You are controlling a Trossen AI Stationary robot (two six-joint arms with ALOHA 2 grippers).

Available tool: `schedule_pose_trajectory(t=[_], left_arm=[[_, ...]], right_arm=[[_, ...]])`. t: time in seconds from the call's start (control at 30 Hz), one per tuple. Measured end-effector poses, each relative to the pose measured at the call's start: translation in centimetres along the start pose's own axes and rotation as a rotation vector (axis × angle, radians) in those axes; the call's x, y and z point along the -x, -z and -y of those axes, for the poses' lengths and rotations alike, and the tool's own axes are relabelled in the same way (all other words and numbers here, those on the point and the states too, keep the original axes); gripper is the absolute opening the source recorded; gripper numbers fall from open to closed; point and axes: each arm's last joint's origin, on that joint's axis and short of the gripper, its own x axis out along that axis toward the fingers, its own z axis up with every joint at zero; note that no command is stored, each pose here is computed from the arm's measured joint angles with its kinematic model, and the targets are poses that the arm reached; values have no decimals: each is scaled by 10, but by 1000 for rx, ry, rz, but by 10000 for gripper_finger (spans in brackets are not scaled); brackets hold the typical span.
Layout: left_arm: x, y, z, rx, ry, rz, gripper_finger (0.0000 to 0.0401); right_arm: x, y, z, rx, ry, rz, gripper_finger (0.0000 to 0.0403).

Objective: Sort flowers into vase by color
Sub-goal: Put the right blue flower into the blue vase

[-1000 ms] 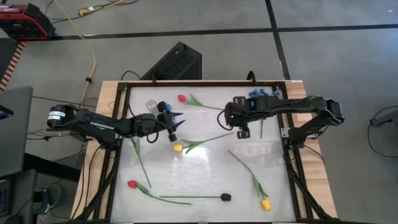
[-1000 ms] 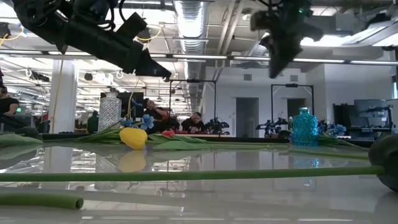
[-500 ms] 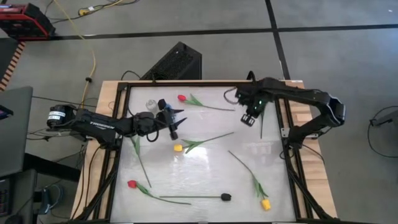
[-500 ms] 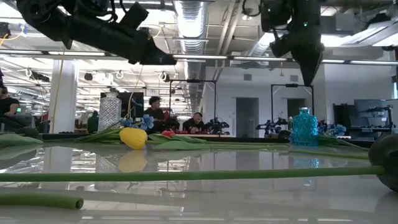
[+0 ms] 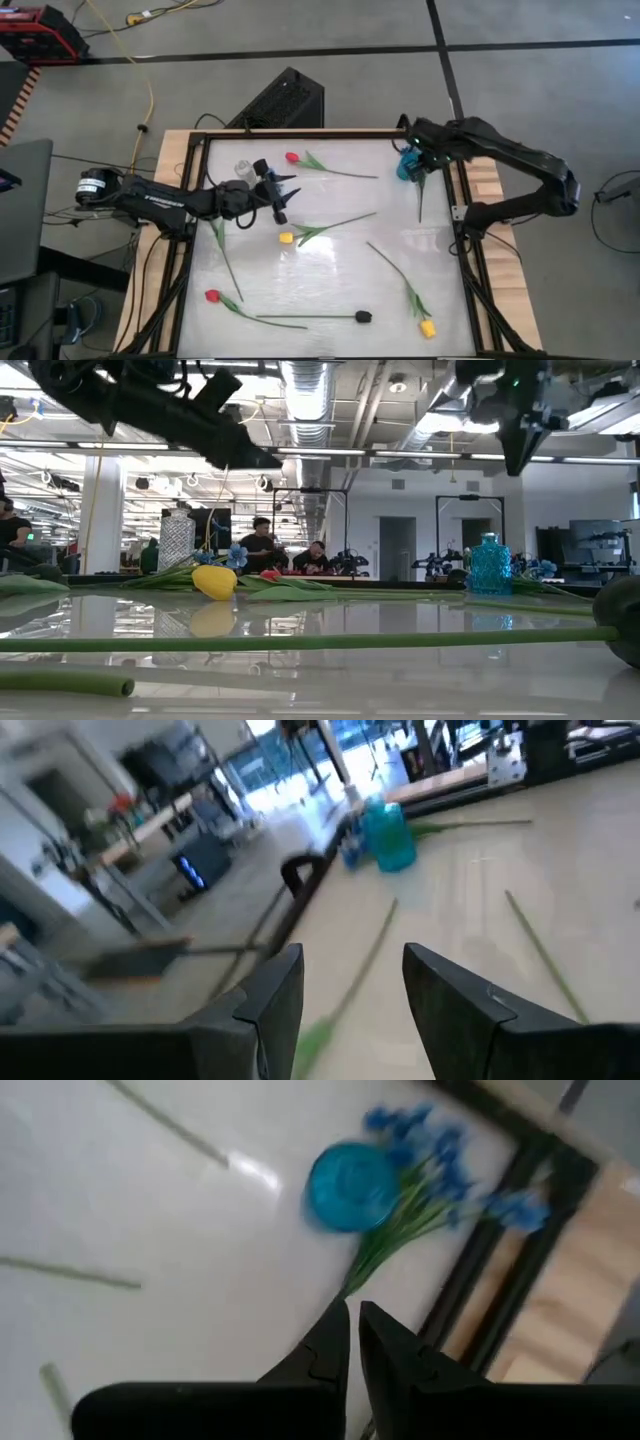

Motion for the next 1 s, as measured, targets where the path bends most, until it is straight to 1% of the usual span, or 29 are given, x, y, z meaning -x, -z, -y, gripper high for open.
schedule_pose_trajectory(t=[0.03,0.1,0.17,0.23,0.3,0.47,0.57,0.63,0.73,0.83,0.9,1.0], left_arm=[[-1,-7,-1,6,-11,15,163],[-2,-16,-1,46,2,25,163],[-3,-19,2,64,64,22,163],[-2,-22,5,60,138,30,163],[-2,-24,7,57,173,34,163],[-2,-19,8,47,182,-14,163],[-2,-17,8,43,171,-48,163],[-1,-16,8,42,169,-54,163],[-1,-14,8,45,176,-77,163],[-1,-13,9,40,182,-94,163],[-1,-12,9,38,176,-100,163],[-1,-12,8,40,170,-94,163]], right_arm=[[5,4,0,-6,-1,30,55],[11,12,3,-18,-30,55,59],[12,19,7,-53,-65,47,69],[7,27,11,-90,-65,38,87],[0,35,14,-130,-55,24,112],[-29,47,17,-248,-6,-42,188],[-49,50,16,-272,25,-93,228],[-63,48,14,-275,22,-87,243],[-87,43,11,-275,-5,-71,249],[-109,42,10,-267,-51,-121,248],[-122,44,12,-277,-41,-154,247],[-140,45,14,-283,-29,-167,245]])
